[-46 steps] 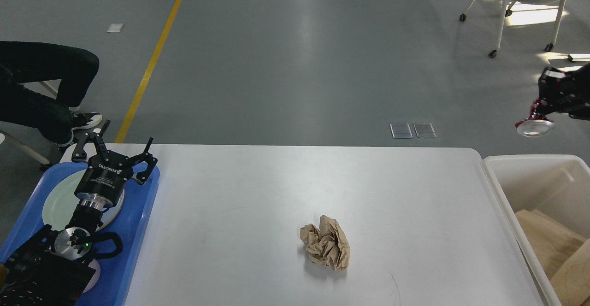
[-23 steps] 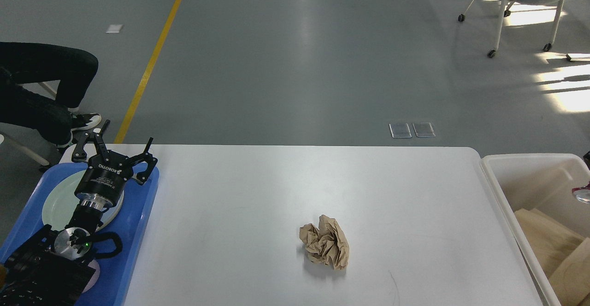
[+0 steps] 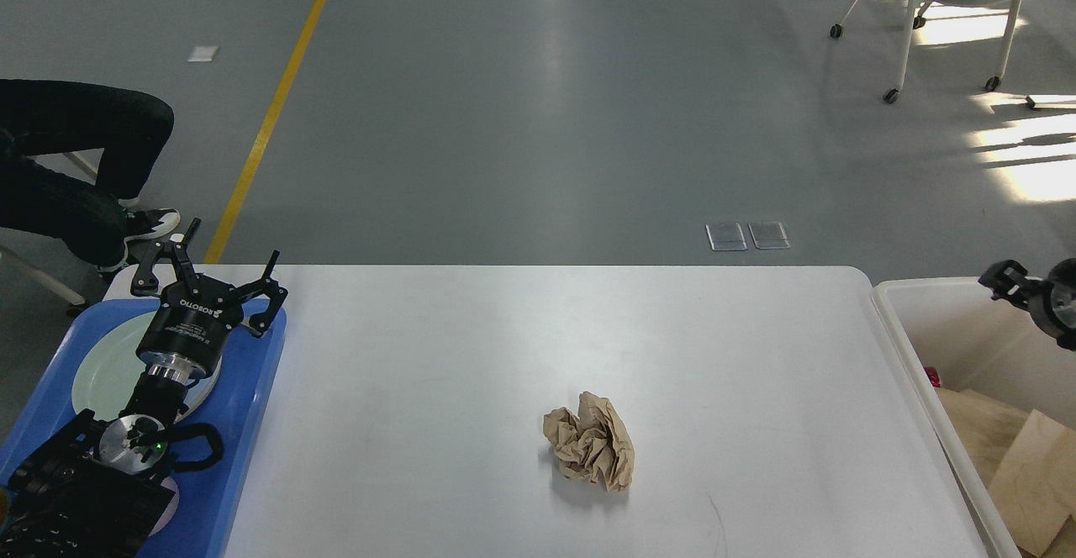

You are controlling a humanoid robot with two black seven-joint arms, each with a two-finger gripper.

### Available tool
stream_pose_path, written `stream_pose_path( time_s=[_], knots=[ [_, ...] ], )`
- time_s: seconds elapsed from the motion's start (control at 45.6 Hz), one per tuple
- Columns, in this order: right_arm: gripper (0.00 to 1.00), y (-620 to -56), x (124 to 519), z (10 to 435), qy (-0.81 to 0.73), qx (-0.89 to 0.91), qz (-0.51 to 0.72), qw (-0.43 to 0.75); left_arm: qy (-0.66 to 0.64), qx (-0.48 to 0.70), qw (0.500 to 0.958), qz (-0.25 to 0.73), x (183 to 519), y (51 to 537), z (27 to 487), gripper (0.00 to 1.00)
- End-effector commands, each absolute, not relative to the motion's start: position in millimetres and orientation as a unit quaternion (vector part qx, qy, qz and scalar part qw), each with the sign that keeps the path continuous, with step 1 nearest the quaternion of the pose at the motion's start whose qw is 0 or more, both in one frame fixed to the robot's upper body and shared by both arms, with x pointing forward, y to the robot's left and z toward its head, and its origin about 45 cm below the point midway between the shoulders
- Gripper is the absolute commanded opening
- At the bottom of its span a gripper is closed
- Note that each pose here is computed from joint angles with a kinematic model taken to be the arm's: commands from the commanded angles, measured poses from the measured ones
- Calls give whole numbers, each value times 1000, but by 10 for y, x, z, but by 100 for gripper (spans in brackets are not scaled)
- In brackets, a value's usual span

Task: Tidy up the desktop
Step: 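Move the right gripper over the crumpled brown paper ball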

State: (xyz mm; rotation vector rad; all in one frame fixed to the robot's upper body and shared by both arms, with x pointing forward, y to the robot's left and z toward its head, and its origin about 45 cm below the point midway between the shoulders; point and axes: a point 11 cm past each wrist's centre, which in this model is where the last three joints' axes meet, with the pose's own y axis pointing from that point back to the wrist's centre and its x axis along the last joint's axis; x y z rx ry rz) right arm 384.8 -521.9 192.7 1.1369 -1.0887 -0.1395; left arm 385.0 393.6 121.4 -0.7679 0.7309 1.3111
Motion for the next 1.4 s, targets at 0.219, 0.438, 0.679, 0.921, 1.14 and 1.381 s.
stream_pose_path(
  time_s=[0.219, 0.438, 0.679, 0.921, 1.14, 1.381],
  knots=[
    [100, -4059, 4504, 2737, -379, 602, 10, 703, 324, -340, 665, 581, 3851, 3936, 1215, 97],
    [100, -3140, 4338, 3338, -256, 677, 27, 689, 324, -340, 665, 581, 3851, 3936, 1215, 97],
    [100, -2412, 3992, 4097, -142, 716, 77, 680, 324, -340, 665, 581, 3851, 3936, 1215, 97],
    [100, -1884, 3800, 4103, -90, 707, 119, 691, 324, -340, 665, 581, 3851, 3936, 1215, 97],
    [100, -1529, 3757, 3070, -48, 738, 77, 668, 324, -340, 665, 581, 3846, 3937, 1209, 97],
    [100, -1092, 3656, 2164, -11, 751, 54, 659, 324, -340, 665, 581, 3851, 3936, 1215, 97]
  ],
)
